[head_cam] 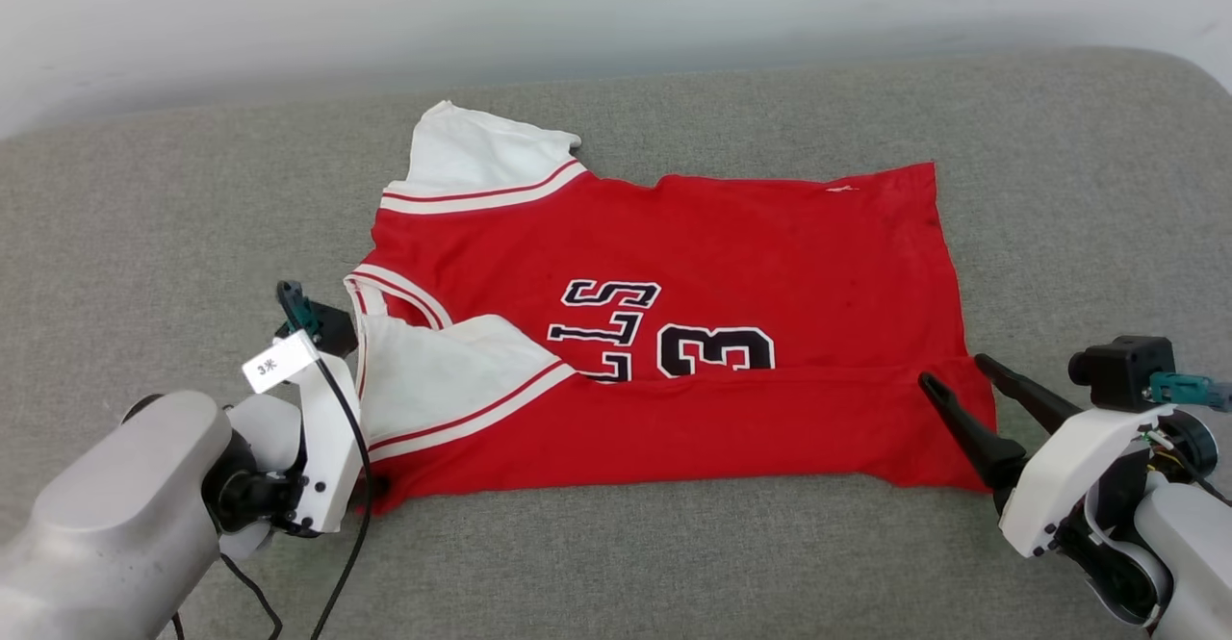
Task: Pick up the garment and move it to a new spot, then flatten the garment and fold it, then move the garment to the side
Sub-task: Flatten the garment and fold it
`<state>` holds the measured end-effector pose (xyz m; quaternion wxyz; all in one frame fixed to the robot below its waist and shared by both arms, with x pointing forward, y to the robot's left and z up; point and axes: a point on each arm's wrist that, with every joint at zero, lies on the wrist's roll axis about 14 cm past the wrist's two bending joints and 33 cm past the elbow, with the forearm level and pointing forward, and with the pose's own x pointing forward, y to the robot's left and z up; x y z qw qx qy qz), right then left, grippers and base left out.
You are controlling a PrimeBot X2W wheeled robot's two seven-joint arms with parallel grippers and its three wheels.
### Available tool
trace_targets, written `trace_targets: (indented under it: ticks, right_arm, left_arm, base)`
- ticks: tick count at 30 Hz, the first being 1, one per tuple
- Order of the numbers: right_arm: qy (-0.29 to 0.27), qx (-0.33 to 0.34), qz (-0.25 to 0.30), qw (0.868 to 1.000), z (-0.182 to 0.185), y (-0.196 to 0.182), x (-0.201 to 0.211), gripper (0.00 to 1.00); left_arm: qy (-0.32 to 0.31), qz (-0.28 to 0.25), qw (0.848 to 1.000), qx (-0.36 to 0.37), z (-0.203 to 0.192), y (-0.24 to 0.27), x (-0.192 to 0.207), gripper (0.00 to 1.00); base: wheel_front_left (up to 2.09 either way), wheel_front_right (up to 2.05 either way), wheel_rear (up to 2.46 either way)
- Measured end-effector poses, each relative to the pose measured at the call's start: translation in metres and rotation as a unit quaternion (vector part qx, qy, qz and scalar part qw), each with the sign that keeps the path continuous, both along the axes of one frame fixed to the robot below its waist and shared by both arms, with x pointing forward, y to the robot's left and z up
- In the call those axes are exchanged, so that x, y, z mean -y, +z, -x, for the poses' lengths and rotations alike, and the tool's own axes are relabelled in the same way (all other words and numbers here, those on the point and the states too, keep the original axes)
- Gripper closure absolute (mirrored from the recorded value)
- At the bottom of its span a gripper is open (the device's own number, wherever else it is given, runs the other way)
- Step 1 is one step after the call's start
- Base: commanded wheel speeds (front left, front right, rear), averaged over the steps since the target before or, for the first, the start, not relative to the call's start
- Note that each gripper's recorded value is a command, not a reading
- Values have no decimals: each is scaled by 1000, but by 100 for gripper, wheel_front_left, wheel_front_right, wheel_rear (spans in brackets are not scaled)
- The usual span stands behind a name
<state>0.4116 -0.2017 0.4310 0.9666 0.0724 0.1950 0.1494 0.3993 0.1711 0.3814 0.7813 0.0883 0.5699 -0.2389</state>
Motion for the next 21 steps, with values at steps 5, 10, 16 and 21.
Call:
trace_targets:
  ticks: [5,10,16,21]
  right_arm:
    - [-1,-3,2,1000,0,-1,2,0]
    - [-3,3,10,1000,-1,3,7,0]
    - [4,19,36,999,-5,18,19,0]
    - [17,24,91,995,-12,40,41,0]
  left_arm:
    - [-6,-14,1000,-8,4,-13,-2,0]
    - [-6,-9,1000,9,5,-14,-1,79]
    - [-2,19,998,52,4,-4,3,100]
    - [-8,38,994,100,-2,14,2,100]
  base:
    - [0,0,0]
    - [0,0,0]
    - [0,0,0]
    - [0,0,0]
